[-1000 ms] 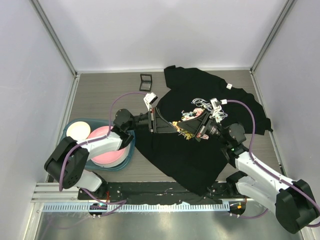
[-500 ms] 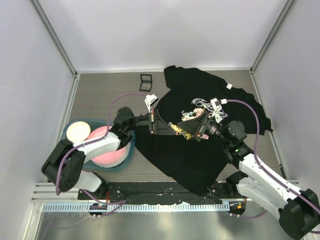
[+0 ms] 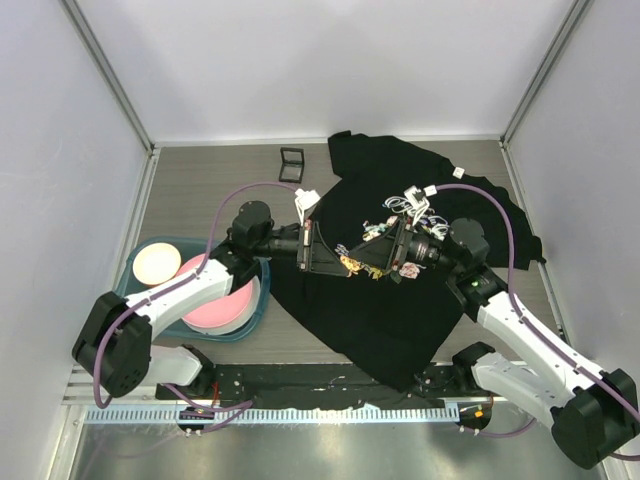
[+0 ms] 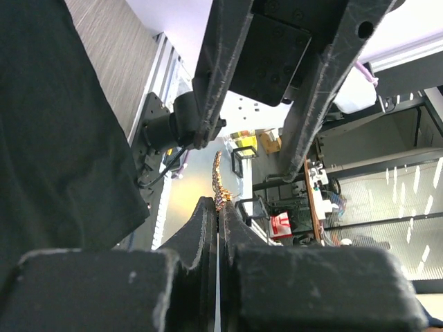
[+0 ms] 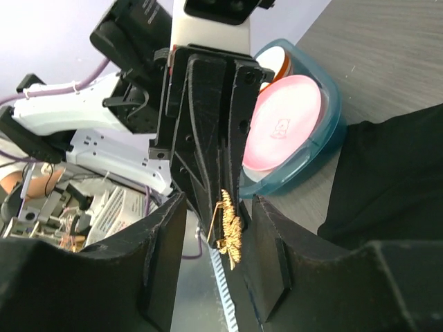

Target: Remove the brooch from the garment

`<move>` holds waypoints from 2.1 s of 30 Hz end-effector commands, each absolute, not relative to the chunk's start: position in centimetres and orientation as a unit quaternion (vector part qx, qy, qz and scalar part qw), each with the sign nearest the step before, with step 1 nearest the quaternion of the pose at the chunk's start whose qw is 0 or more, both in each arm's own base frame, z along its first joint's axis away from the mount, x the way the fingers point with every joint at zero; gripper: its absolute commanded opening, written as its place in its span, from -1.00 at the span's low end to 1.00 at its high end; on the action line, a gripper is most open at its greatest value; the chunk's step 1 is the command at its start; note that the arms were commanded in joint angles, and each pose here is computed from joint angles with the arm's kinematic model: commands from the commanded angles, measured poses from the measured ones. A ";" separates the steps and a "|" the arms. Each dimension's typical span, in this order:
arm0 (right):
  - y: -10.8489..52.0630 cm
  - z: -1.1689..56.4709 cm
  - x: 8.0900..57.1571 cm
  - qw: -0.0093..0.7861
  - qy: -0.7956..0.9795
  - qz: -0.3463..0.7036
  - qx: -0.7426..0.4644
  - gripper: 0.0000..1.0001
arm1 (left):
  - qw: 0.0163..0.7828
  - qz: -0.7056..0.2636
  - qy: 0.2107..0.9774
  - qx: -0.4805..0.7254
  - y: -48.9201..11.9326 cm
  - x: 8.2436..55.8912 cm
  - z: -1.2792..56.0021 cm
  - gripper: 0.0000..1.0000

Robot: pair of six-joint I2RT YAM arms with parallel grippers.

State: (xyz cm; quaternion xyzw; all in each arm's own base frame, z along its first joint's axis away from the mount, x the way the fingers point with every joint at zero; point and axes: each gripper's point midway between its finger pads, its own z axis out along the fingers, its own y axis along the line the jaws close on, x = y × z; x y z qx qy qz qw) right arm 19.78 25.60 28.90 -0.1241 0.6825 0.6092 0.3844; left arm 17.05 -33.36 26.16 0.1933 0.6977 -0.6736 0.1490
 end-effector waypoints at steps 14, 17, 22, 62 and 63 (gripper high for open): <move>26.0 28.7 18.0 0.374 0.685 0.586 -0.218 -0.01 | 0.138 -0.672 0.698 0.207 -33.5 17.0 27.4 -1.00; 26.0 28.7 18.0 0.374 0.685 0.586 -0.217 -0.01 | 0.138 -0.673 0.696 0.209 -33.5 17.0 27.5 -1.00; 26.0 28.3 18.0 0.372 0.691 0.580 -0.218 -0.01 | 0.139 -0.674 0.695 0.211 -33.4 16.8 27.8 -1.00; 26.8 28.6 17.6 0.361 0.672 0.609 -0.217 -0.53 | 0.127 -0.688 0.674 0.237 -33.1 15.8 28.1 -1.00; 27.0 28.6 17.5 0.362 0.670 0.610 -0.217 -0.53 | 0.120 -0.693 0.675 0.223 -33.1 15.8 28.5 -1.00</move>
